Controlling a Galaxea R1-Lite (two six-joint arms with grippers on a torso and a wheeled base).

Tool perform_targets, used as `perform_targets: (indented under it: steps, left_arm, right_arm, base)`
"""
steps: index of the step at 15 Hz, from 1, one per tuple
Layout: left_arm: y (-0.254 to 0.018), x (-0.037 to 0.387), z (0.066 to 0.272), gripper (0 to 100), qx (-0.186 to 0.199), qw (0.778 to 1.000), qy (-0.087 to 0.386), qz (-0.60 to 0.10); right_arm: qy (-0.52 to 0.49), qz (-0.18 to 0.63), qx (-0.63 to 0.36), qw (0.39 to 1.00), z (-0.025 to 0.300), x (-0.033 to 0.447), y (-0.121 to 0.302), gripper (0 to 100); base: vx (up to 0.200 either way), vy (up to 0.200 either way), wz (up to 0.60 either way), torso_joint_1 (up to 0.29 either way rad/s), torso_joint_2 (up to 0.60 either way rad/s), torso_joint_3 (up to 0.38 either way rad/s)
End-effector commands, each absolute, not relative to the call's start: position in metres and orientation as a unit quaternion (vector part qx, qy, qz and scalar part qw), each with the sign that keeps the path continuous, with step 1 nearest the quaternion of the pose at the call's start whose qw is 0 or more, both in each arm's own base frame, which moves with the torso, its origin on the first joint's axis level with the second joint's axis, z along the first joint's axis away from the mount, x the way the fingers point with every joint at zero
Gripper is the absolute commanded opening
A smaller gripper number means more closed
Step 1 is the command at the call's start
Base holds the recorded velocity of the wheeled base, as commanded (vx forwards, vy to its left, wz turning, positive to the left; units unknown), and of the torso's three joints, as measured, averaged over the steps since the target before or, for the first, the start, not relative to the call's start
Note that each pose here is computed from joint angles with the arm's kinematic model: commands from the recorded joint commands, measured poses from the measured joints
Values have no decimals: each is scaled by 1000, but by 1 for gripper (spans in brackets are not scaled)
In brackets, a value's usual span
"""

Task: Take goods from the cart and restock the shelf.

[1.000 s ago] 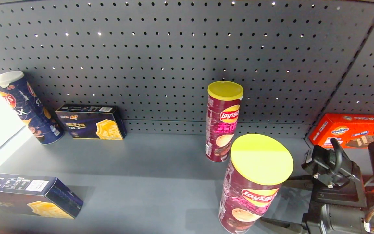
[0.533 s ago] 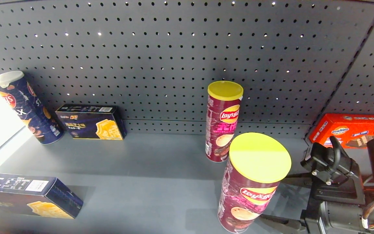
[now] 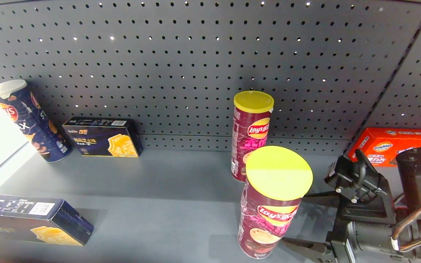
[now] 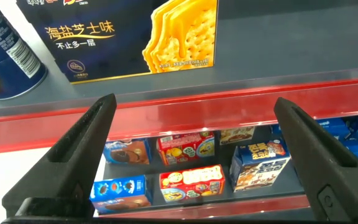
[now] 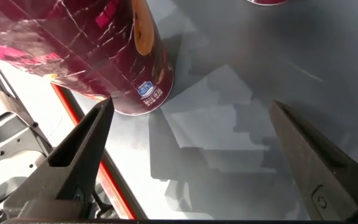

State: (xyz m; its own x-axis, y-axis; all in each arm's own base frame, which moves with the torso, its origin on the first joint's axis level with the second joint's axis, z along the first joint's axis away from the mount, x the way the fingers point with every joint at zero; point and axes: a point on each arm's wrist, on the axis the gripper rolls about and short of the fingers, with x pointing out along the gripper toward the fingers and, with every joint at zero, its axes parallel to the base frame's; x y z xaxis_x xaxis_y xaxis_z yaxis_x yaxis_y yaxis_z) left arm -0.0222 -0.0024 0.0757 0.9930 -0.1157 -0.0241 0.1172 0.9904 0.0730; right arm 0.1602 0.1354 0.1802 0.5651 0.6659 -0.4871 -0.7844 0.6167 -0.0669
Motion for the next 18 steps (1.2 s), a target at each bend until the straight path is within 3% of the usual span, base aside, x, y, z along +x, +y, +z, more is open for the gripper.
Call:
perform_targets:
  steps: [1, 18]
  left_arm:
    - [-2, -22, 76, 100, 37, 998, 10, -59]
    - [-2, -22, 76, 100, 37, 997, 11, -59]
  right_arm:
    - [216, 420, -142, 870, 179, 163, 140, 100]
    - [223, 413, -142, 872, 176, 164, 138, 100]
  base:
    - [0, 0, 0, 0, 0, 0]
    - [0, 0, 0, 0, 0, 0]
